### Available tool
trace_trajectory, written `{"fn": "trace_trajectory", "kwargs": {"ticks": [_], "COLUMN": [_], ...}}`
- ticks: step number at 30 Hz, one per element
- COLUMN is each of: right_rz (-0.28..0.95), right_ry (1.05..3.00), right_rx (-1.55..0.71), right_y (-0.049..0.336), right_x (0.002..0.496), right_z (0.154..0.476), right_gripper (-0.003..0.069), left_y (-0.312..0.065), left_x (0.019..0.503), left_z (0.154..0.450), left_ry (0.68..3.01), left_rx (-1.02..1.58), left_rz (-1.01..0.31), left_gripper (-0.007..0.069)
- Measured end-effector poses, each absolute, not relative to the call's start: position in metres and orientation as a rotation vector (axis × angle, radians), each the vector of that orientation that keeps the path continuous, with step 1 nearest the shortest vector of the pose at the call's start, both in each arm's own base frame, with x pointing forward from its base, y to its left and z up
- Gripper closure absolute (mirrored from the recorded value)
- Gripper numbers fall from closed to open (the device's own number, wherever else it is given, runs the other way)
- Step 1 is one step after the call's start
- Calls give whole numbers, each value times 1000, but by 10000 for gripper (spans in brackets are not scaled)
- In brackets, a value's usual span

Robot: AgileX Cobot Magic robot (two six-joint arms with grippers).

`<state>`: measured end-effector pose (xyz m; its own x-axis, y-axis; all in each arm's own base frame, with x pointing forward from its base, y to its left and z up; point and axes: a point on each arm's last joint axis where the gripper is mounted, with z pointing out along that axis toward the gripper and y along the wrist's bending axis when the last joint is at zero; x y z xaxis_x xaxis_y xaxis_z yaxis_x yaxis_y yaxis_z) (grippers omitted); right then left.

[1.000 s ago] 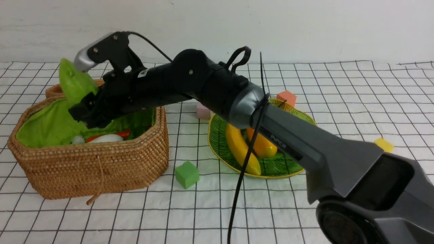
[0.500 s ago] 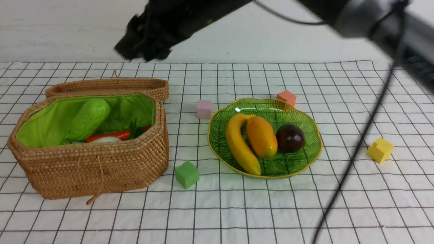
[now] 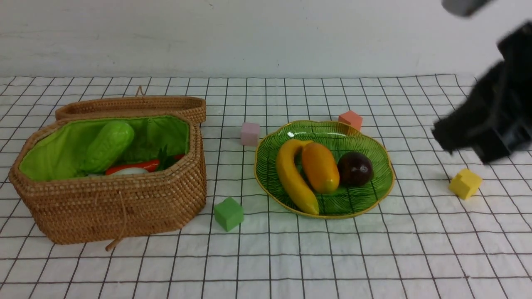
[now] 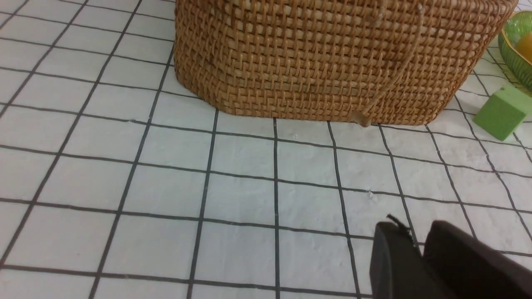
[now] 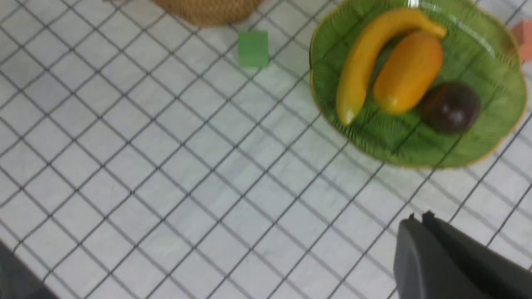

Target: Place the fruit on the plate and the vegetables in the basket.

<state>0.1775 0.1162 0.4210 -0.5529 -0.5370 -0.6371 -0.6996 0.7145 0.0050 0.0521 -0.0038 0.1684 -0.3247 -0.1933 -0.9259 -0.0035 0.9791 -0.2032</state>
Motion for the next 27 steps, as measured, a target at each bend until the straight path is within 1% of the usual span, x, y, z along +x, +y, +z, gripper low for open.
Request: {"fn": "trace_trajectory", "kwargs": {"ticks": [2,4,7,9,10,11,12,13,14,16,17,18,19,20,23,27], "right_rz": [344,343,346,348,349,343,333,329,297,266,242,240,204,188,130,98], "right_ry": [2313,2328,2307,2272,2268,2208,2160,2161,2040,1963,1915,1899,1871,1853,1817,1841], "right_rx": [-934,-939,-935,-926,-925,-905,-875,-871,-766,-646,-545,-517,-365,-308,-72,65], "right_y": [101,95,72,60,58,46,40,40,27,20,15,14,12,11,9,5], "right_x": [150,139,97,75,73,52,43,43,26,18,11,9,9,9,23,44], "right_z": [407,397,381,373,372,368,366,364,361,354,348,345,329,323,287,235], "right_gripper": [667,667,666,666,666,664,664,664,664,662,662,662,661,660,658,655], "left_y": [-4,-4,-4,-4,-4,-4,-4,-4,-4,-4,-4,-4,-4,-4,-4,-4], "left_x": [52,52,52,52,52,52,52,52,52,52,52,52,52,52,52,52], "left_z": [168,168,168,168,168,168,168,168,168,168,168,168,168,168,168,168], "left_ry": [1894,1894,1894,1894,1894,1894,1894,1894,1895,1895,1895,1895,1895,1895,1895,1895], "left_rx": [-142,-142,-142,-142,-142,-142,-142,-142,-142,-142,-142,-142,-142,-142,-142,-142], "left_rz": [-192,-192,-192,-192,-192,-192,-192,-192,-192,-192,-192,-192,-192,-192,-192,-192], "left_gripper": [514,514,514,514,514,514,514,514,514,514,514,514,514,514,514,514]}}
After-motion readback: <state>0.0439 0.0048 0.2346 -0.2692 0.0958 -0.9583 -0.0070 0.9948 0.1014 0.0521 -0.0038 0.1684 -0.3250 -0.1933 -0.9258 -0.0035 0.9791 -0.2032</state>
